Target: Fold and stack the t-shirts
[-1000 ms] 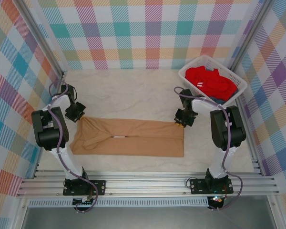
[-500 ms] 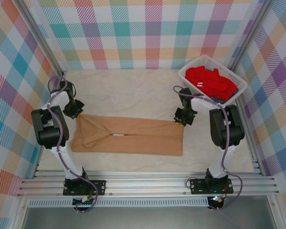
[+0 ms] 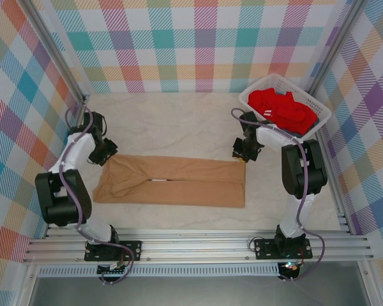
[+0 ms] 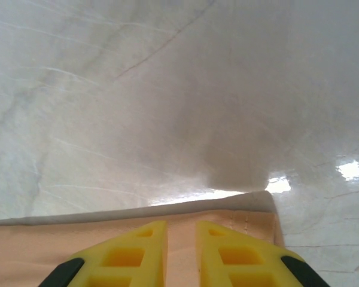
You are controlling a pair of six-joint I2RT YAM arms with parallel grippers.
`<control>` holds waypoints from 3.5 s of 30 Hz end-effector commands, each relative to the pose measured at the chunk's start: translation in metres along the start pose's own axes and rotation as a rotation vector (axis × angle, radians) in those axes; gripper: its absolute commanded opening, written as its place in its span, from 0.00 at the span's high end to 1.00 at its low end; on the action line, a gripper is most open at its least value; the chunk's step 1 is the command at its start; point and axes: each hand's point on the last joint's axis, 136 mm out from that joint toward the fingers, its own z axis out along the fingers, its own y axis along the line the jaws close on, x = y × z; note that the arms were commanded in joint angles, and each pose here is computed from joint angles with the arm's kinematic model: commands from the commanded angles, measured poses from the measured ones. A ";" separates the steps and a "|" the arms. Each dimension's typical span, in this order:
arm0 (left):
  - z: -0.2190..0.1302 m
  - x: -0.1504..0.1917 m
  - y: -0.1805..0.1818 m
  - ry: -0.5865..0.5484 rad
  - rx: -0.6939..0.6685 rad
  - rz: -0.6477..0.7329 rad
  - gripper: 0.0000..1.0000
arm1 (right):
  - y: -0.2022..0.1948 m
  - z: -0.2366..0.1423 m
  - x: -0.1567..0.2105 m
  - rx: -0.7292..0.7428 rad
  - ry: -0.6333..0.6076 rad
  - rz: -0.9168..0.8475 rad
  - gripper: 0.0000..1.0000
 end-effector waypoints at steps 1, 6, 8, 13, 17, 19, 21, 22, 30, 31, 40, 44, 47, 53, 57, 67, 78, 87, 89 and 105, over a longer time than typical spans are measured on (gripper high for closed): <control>0.014 0.038 0.031 0.114 -0.090 -0.019 0.67 | 0.004 0.001 -0.001 -0.015 0.021 -0.014 0.81; 0.036 0.031 0.043 0.129 -0.082 -0.036 0.75 | 0.004 0.004 0.000 -0.019 0.029 -0.014 0.81; 0.044 0.018 0.044 0.107 -0.075 -0.022 0.76 | 0.004 0.005 0.000 -0.019 0.031 -0.018 0.81; 0.058 -0.001 0.033 0.069 0.005 0.011 0.74 | 0.003 0.005 0.001 -0.014 0.033 -0.018 0.81; 0.067 0.004 0.034 0.107 -0.009 0.026 0.76 | 0.001 0.006 0.002 -0.009 0.036 -0.009 0.81; 0.069 0.006 0.033 0.109 0.008 0.026 0.77 | 0.001 0.006 0.002 -0.007 0.036 -0.005 0.81; 0.069 0.009 0.034 0.125 0.004 0.023 0.79 | 0.000 0.007 0.003 -0.004 0.036 -0.003 0.81; 0.067 0.010 0.036 0.124 -0.006 0.018 0.79 | 0.000 0.007 0.003 -0.003 0.036 -0.003 0.81; 0.046 0.020 0.048 0.080 -0.012 0.002 0.76 | 0.001 0.008 0.002 -0.008 0.035 0.007 0.81; 0.044 0.022 0.049 0.080 -0.008 0.006 0.76 | 0.001 0.008 0.002 -0.007 0.036 0.007 0.81; 0.035 0.046 0.044 0.117 0.017 0.006 0.76 | 0.001 0.007 0.002 -0.004 0.038 0.002 0.81; 0.048 0.052 0.044 0.128 0.031 -0.023 0.76 | 0.000 0.009 0.003 -0.002 0.043 0.001 0.81; 0.054 0.050 0.037 0.129 0.056 -0.026 0.77 | 0.000 0.009 0.004 -0.002 0.043 -0.001 0.81; 0.060 0.051 0.040 0.140 0.026 -0.004 0.79 | -0.001 0.008 0.005 -0.003 0.042 0.004 0.81; 0.063 0.052 0.038 0.148 0.034 -0.001 0.82 | -0.002 0.009 0.005 -0.001 0.042 0.007 0.81; 0.052 0.045 0.038 0.114 0.018 0.010 0.94 | -0.003 0.010 0.006 0.000 0.045 0.011 0.81; 0.032 0.027 0.037 0.068 -0.021 0.018 0.97 | -0.002 0.012 0.004 0.008 0.052 0.005 0.82; 0.020 0.013 0.032 0.045 -0.037 0.024 0.96 | -0.002 0.014 0.004 0.015 0.059 0.008 0.82; 0.018 0.012 0.029 0.053 -0.038 0.029 0.96 | -0.003 0.015 0.004 0.019 0.063 0.009 0.82; 0.060 0.032 0.034 0.182 -0.091 0.070 0.88 | -0.003 0.016 0.005 0.018 0.069 0.007 0.82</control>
